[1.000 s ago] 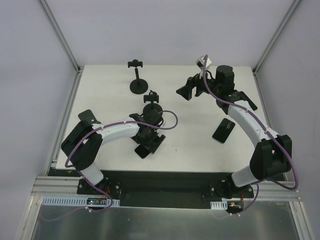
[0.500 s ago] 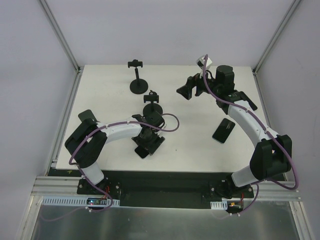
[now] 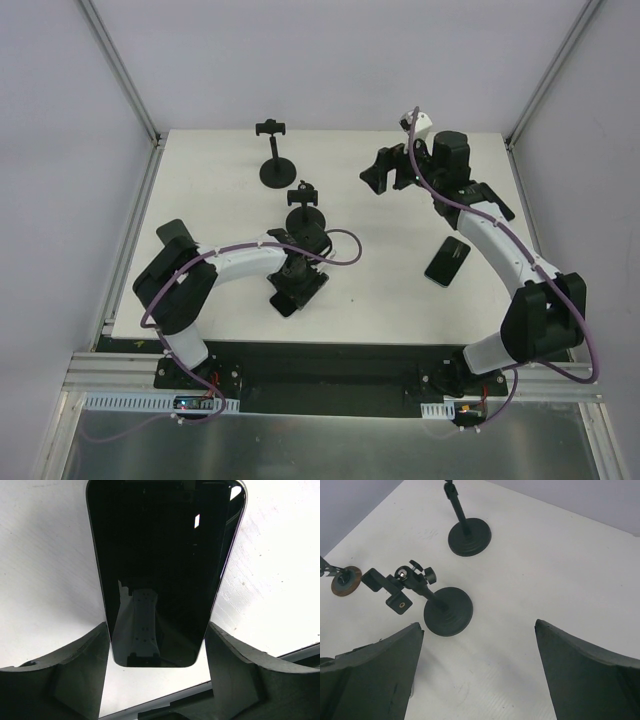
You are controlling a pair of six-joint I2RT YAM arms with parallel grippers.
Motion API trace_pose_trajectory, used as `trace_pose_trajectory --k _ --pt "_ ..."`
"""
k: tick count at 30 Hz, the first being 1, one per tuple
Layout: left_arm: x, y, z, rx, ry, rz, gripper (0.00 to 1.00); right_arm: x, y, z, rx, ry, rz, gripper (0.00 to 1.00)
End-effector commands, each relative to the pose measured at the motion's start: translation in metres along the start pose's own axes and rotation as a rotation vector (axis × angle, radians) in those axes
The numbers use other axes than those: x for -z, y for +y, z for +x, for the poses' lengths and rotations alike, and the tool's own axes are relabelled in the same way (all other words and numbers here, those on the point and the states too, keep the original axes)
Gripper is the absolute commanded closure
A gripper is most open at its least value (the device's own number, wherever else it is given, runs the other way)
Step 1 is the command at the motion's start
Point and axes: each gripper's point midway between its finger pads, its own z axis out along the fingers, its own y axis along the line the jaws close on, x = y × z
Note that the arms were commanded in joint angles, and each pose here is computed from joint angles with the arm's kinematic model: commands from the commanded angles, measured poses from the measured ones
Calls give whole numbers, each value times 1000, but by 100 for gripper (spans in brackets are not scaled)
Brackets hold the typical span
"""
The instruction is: Place the phone on the phone stand
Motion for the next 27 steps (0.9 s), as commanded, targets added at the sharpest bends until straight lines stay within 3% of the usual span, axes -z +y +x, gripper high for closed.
trace_pose_trajectory --k 1,5,9,14,18,19,23,27 --pt "-11 -8 11 -74 58 -6 78 20 -26 -24 -59 -45 203 4" --pt "0 -10 4 -110 5 -43 100 40 -55 -18 -264 -10 306 4" --pt "14 -14 -2 -135 -66 -59 100 66 -68 -9 -457 -10 344 4" --pt "38 -19 -13 -159 -196 -59 100 84 -61 40 -601 69 338 4" --pt "59 -22 -23 -163 -299 -43 100 84 -33 73 -680 101 207 4" --pt "63 -23 -27 -166 -327 -37 100 82 -17 99 -729 149 130 4" --pt "75 -25 -28 -174 -381 -16 100 68 13 117 -811 129 -43 3" --pt "82 -27 -30 -171 -416 -4 100 45 64 135 -798 224 -193 3"
